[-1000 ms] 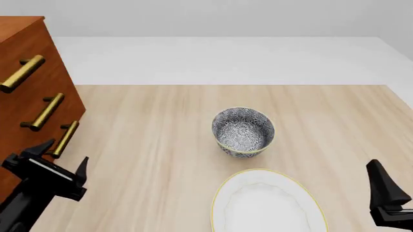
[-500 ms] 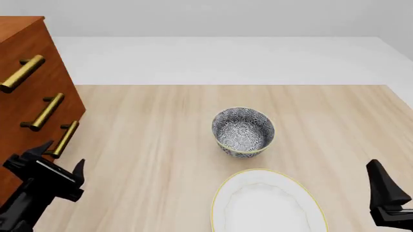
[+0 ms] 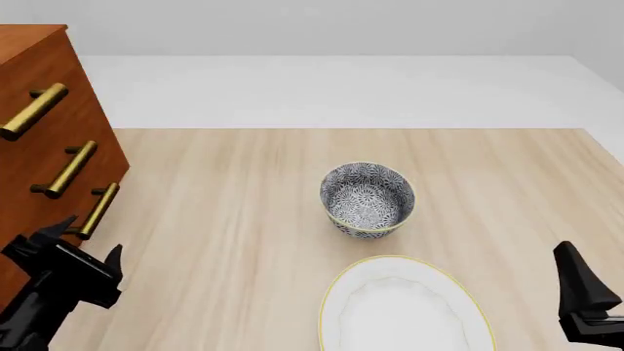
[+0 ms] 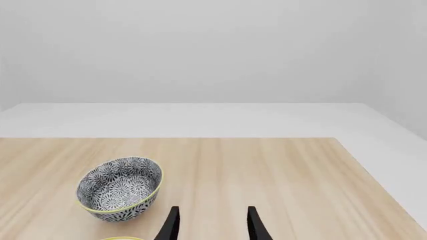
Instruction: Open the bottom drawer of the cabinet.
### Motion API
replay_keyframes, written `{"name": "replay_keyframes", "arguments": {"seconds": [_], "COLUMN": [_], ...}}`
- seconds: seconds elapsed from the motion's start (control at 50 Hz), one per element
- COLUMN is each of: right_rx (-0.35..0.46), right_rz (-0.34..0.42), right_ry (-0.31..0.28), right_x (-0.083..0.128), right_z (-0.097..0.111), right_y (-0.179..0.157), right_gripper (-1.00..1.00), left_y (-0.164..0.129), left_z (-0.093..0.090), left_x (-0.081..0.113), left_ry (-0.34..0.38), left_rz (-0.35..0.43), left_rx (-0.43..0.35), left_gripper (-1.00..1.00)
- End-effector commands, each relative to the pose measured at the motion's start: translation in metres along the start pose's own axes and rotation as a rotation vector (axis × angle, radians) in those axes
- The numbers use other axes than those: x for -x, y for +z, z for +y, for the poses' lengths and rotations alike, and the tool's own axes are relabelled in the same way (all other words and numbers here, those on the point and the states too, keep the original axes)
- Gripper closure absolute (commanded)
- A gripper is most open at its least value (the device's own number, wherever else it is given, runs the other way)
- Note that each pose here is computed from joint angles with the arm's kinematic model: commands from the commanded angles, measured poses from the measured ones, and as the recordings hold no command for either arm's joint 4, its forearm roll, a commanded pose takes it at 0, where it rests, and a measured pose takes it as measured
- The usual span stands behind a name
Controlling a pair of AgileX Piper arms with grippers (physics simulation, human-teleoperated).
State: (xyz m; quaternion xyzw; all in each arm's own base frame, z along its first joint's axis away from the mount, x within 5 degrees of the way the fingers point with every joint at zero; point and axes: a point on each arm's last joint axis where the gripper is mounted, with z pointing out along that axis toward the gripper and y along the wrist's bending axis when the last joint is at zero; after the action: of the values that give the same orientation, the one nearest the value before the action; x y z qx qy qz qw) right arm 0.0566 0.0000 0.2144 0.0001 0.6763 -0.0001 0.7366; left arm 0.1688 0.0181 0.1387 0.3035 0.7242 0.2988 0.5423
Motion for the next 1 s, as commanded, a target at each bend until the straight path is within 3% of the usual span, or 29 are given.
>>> {"name": "replay_keyframes", "arguments": {"seconds": [0.02,1.0], "right_rx": [0.0,0.0], "right_rz": [0.0,0.0], "right_ry": [0.0,0.0], "right_x": [0.0,0.0], "right_z": [0.0,0.0], "right_y": [0.0,0.0], "right_gripper": [-1.0,-1.0], "left_y": [0.001,0.002], "left_z": [0.0,0.001], "left_x": [-0.003,-0.014], "left_ry": [0.02,0.122], "left_rz": [0.017,0.08], "left_rx": [0.0,-0.003], "left_gripper": [-1.0,-1.0]}}
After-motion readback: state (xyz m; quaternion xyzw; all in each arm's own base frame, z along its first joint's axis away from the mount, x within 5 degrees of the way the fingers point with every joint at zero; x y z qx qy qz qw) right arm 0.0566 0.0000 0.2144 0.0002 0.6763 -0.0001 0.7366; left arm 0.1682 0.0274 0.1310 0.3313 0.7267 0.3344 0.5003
